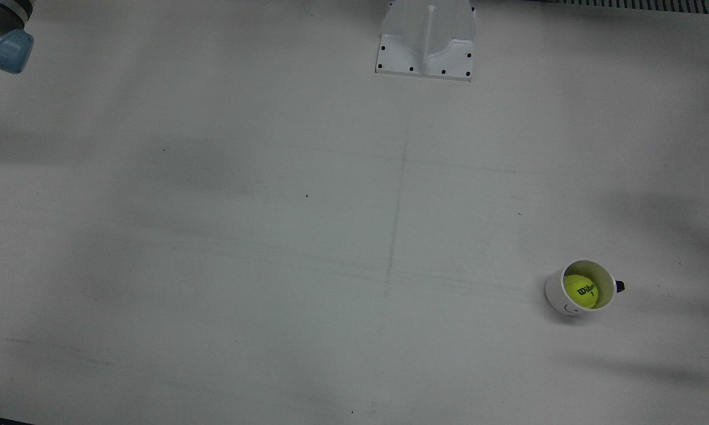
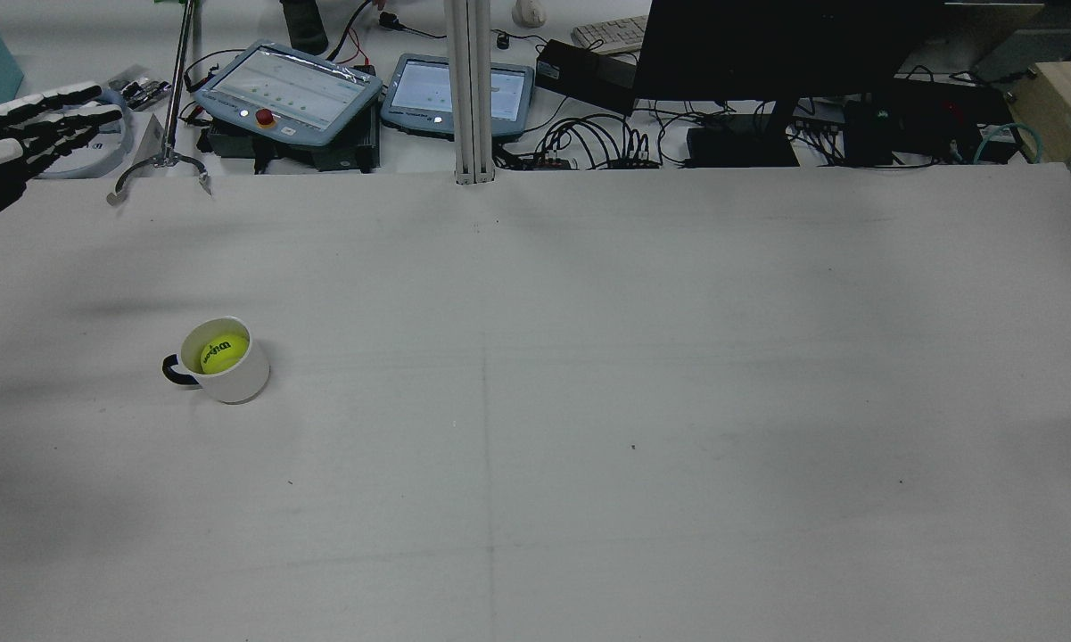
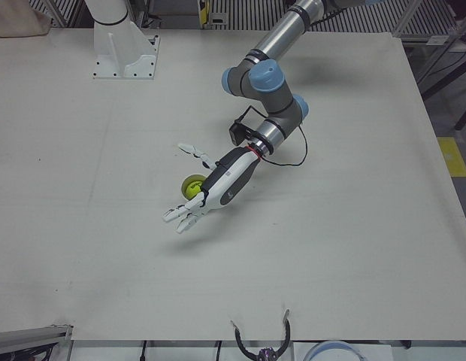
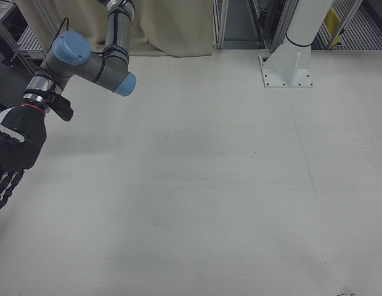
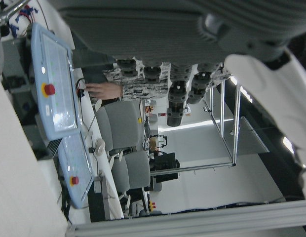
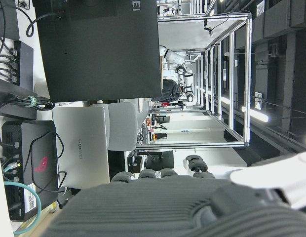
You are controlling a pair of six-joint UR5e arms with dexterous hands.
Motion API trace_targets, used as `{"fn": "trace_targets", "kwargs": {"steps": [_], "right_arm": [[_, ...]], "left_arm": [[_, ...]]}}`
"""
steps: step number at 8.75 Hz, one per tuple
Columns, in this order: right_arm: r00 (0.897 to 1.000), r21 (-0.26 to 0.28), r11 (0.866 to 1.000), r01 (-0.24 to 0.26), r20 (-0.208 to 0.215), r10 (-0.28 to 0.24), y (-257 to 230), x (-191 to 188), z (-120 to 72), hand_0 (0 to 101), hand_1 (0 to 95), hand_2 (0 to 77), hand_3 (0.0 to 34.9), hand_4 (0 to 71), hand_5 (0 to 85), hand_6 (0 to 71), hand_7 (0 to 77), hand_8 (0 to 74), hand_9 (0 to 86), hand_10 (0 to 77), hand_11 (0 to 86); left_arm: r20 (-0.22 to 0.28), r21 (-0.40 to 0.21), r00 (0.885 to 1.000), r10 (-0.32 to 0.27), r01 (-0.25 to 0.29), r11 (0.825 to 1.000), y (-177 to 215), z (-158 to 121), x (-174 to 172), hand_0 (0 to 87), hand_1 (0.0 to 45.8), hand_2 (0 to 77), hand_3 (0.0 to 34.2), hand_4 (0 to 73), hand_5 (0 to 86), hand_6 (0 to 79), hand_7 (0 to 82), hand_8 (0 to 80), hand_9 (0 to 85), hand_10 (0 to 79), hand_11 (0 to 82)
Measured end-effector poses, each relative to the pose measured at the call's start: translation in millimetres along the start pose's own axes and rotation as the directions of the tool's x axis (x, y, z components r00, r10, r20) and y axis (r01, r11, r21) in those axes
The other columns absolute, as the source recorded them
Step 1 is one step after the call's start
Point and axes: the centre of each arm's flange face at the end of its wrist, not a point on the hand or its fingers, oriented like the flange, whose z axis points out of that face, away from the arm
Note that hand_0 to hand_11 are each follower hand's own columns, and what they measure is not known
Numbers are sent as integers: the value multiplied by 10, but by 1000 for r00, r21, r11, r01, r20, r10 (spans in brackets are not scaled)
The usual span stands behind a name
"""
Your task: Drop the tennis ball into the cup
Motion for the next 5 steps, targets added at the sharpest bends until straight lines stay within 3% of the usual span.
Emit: {"fn": "trace_targets", "kwargs": {"steps": [2,3,5], "right_arm": [[1000,0,1000,0,0,0,0,0,0,0,5,5,0,0,0,0,5,0,0,0,5],[1000,0,1000,0,0,0,0,0,0,0,5,5,0,0,0,0,0,0,0,0,5],[1000,0,1000,0,0,0,-2,0,0,0,5,5,0,0,0,0,5,0,0,0,5]], "left_arm": [[-107,75,993,43,-35,997,-272,-300,769,336,38,191,0,185,82,387,82,104,49,38,60],[-139,92,989,54,-41,995,-329,-427,976,398,71,191,0,174,82,338,98,93,55,38,60],[-175,100,982,65,-48,994,-389,-714,1145,427,87,147,0,98,76,218,60,71,49,38,71]]}}
